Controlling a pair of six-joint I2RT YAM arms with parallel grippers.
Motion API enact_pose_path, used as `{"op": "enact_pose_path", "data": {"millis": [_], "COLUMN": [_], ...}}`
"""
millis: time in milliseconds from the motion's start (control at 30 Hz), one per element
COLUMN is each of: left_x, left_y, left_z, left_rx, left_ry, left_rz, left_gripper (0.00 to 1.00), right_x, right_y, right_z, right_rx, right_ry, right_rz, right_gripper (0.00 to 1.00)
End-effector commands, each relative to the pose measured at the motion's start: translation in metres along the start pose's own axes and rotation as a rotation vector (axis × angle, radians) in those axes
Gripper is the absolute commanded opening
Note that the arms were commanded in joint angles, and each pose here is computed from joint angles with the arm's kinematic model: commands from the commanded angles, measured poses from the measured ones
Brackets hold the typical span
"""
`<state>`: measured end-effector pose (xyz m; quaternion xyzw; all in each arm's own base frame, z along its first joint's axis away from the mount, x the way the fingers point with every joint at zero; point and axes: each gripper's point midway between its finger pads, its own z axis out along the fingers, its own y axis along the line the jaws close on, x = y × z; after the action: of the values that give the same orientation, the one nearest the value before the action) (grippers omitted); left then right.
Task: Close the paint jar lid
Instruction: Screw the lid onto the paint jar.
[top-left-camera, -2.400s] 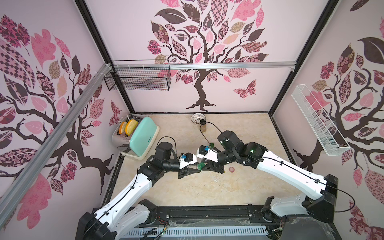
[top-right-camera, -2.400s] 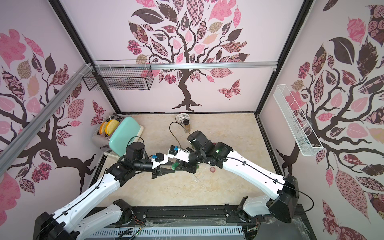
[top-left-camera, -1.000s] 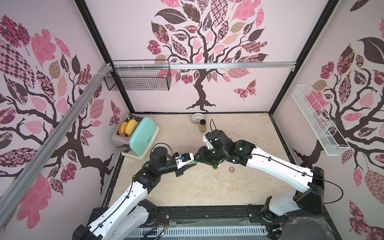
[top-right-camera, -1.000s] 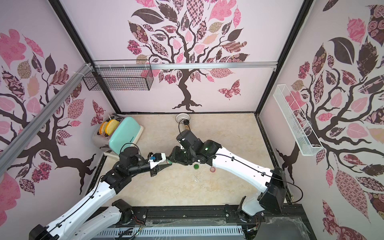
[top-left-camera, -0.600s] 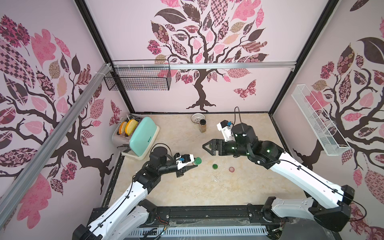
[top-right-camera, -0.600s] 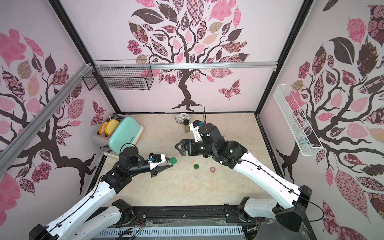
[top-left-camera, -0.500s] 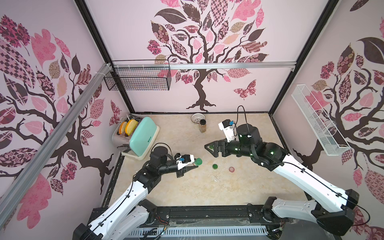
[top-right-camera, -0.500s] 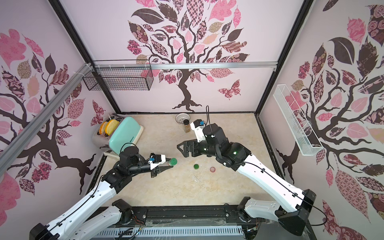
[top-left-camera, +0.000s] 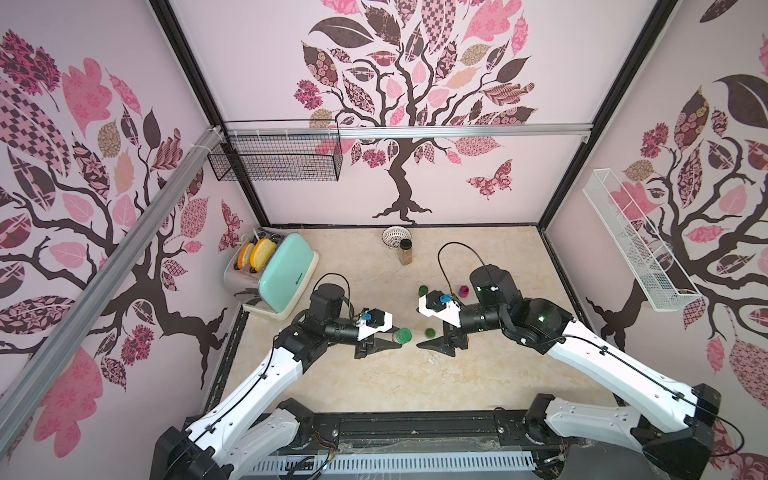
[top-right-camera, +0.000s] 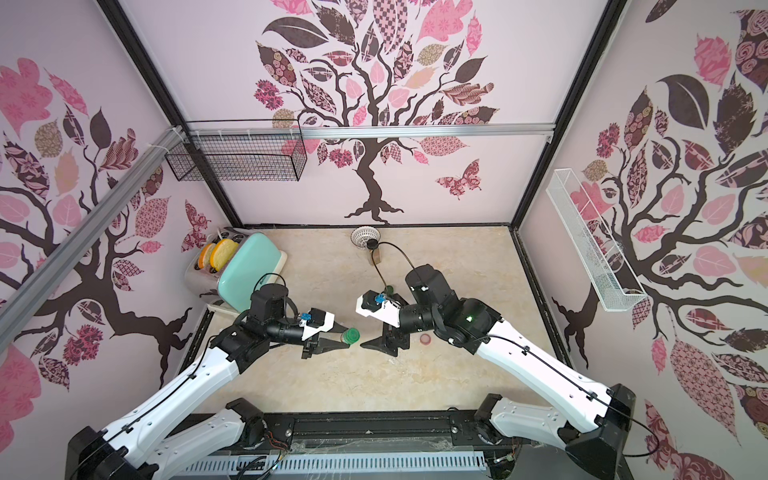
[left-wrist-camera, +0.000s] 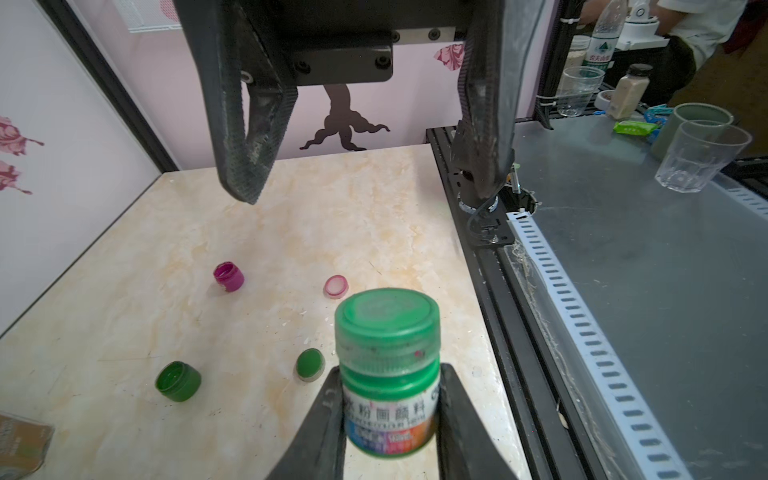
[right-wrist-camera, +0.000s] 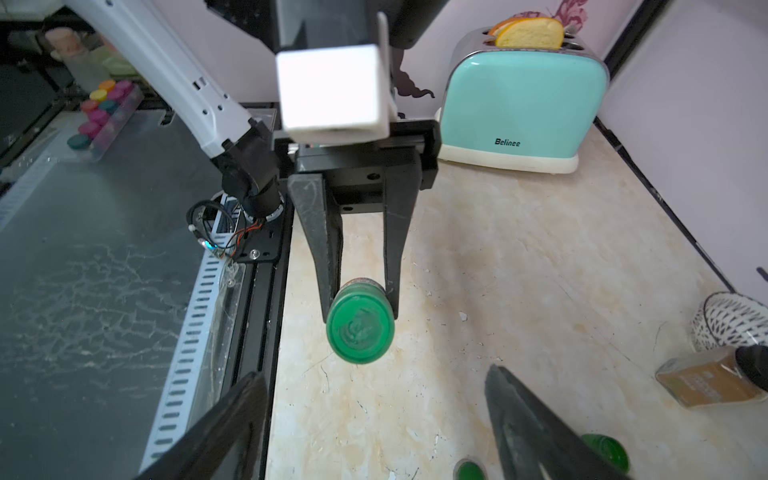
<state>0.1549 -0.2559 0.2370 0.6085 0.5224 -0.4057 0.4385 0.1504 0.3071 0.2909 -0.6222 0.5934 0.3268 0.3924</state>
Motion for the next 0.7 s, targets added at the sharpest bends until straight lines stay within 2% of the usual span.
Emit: {"op": "enact_pose_path", "data": {"millis": [0, 167, 300, 667], "left_x": [-0.009, -0.008, -0.006, -0.005], "left_y": [-0.009, -0.009, -0.008, -0.007], "left_z": [-0.001, -0.001, 0.0, 0.0], "left_rx": [0.062, 0.059, 0.056, 0.046], "left_ry": [-0.03, -0.025, -0.023, -0.018], "left_rz": [0.007, 0.002, 0.0, 0.002], "left_gripper": [0.21, 0.21, 0.21, 0.21], "right_x": [-0.002, -0.003, -0.004, -0.003], "right_y": [0.009, 0.01, 0.01, 0.012], "right_z": [0.005, 0.015, 0.022, 0.031], "right_rx": [-0.054, -0.076, -0.088, -0.1], "right_ry": [0.02, 0.03, 0.042, 0.062], "right_rz": [-0.13, -0.147, -0.148, -0.16], "right_gripper": [0.81, 0.74, 0.64, 0.51]}}
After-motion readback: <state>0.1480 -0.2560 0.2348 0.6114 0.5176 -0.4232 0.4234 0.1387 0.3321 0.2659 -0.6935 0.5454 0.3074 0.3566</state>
